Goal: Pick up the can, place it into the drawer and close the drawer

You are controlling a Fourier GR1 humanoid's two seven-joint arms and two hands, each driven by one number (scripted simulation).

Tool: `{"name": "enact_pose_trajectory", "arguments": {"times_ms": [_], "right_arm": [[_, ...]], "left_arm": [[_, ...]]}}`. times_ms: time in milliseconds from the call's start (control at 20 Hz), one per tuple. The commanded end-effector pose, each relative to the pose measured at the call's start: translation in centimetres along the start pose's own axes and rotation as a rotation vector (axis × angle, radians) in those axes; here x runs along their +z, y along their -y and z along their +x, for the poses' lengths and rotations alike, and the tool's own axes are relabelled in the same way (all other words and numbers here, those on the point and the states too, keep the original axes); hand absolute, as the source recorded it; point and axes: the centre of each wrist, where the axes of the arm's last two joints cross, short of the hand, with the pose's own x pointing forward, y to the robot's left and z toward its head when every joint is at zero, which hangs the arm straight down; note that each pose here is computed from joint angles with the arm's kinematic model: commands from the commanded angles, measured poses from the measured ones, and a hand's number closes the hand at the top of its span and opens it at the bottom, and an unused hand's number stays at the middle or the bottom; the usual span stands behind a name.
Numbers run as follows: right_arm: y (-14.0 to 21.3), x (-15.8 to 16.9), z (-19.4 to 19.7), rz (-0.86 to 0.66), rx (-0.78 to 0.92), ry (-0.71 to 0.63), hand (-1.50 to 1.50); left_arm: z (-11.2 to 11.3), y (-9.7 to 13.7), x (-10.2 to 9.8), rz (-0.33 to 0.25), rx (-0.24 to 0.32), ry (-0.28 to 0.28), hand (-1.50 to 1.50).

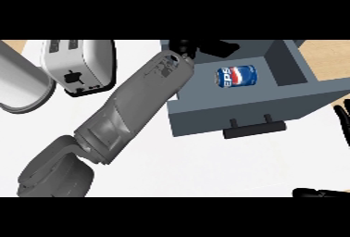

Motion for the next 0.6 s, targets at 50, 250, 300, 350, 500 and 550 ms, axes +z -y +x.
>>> {"name": "enact_pose_trajectory", "arguments": {"times_ms": [50, 250, 300, 350, 500, 550], "right_arm": [[-0.5, 0.2, 0.5, -0.003, 0.006, 0.013, -1.5], [0.5, -0.7, 2.0, -0.01, 0.161, 0.097, -1.5], [0.6, -0.1, 2.3, -0.009, 0.205, 0.111, -1.5], [0.3, -0.5, 2.6, 0.022, 0.223, 0.131, -1.5], [0.5, 0.2, 3.0, 0.062, 0.29, 0.159, -1.5], [0.7, 0.1, 3.6, 0.073, 0.334, 0.163, -1.5]], "left_arm": [[-1.1, 0.0, 0.3, 0.029, 0.018, -0.008, -1.5], [0.5, 0.0, -0.2, 0.017, 0.059, -0.01, -1.5], [-0.6, -0.1, 0.2, 0.032, 0.07, -0.026, -1.5], [-1.0, 0.0, 0.4, 0.053, 0.067, -0.036, -1.5], [1.3, 0.1, -0.1, 0.036, 0.116, -0.042, -1.5], [-0.2, 0.1, 0.4, 0.043, 0.119, -0.034, -1.5]]}}
